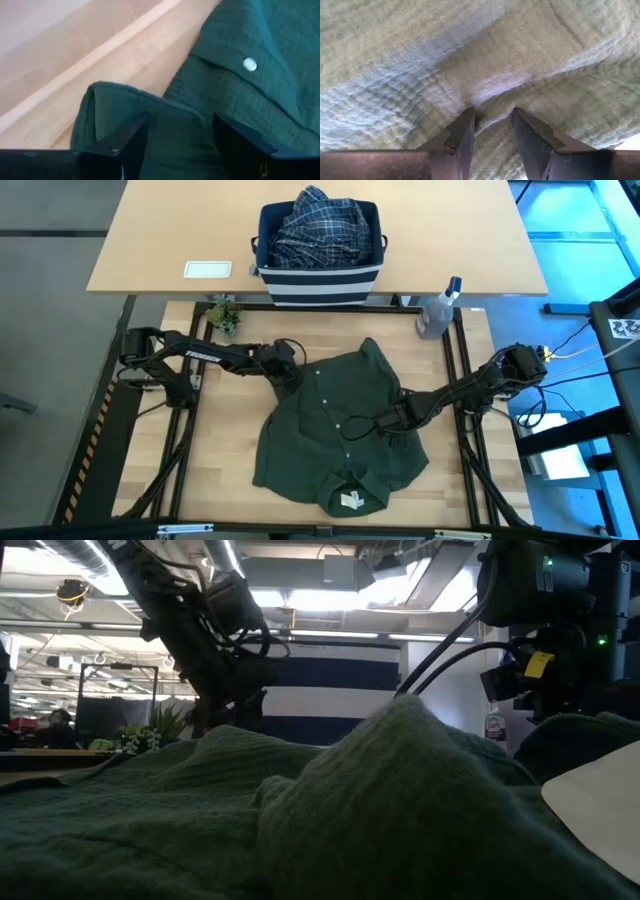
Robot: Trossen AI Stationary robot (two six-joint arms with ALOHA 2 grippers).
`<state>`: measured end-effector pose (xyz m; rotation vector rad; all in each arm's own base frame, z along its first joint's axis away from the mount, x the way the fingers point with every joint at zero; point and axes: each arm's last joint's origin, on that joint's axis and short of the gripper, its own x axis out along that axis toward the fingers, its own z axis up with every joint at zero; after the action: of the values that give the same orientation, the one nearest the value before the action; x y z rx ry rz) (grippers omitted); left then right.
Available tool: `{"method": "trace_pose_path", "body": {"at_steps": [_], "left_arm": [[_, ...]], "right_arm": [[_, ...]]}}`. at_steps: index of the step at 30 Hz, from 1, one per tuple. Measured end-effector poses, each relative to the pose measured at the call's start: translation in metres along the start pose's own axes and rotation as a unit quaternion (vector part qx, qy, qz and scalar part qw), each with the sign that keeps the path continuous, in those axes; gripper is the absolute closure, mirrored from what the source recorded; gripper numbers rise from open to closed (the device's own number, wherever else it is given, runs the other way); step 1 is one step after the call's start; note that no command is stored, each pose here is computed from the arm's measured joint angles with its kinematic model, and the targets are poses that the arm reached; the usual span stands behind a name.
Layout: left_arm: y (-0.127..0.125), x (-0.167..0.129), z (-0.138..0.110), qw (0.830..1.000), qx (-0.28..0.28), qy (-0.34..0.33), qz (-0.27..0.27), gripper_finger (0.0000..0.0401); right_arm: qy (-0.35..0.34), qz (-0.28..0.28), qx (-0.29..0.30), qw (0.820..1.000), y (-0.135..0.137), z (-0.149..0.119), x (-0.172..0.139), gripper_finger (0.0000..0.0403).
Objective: Fold Laundry from Bin
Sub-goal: Fold the green polo shirt
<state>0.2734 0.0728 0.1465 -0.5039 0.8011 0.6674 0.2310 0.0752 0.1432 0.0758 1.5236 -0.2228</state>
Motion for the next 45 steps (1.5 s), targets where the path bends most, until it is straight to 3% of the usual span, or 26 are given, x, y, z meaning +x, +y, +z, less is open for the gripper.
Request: {"method": "trace_pose_path", "body": {"at_steps": [5,12,17,23,28,38,45], "left_arm": [[0.001,0.000,-0.002,1.000,0.004,0.009,0.005,0.0249],[0.006,0.001,0.000,1.000,0.024,0.010,0.013,0.0388],[0.009,-0.013,0.004,0.999,0.034,0.004,0.014,0.0399],[0.009,-0.063,-0.002,0.997,0.056,0.000,0.043,0.0400],[0.013,-0.090,-0.020,0.996,0.051,0.051,0.062,0.0401],[0.017,-0.103,-0.054,0.974,0.022,0.184,0.133,0.0401],[0.023,-0.105,-0.055,0.968,-0.007,0.143,0.207,0.0401]], "right_arm": [[0.000,0.000,0.000,1.000,0.000,0.000,0.000,0.0267],[0.000,0.000,0.000,1.000,0.000,0.000,0.000,0.0267],[0.000,0.000,-0.002,1.000,0.000,0.000,0.000,0.0267],[0.000,0.000,-0.002,1.000,0.000,0.000,0.000,0.0267],[0.000,0.000,-0.002,1.000,0.000,0.000,0.000,0.0267],[0.000,-0.001,-0.002,1.000,0.000,0.000,0.000,0.0267],[0.001,0.000,0.000,1.000,0.000,0.000,0.000,0.0267]]}}
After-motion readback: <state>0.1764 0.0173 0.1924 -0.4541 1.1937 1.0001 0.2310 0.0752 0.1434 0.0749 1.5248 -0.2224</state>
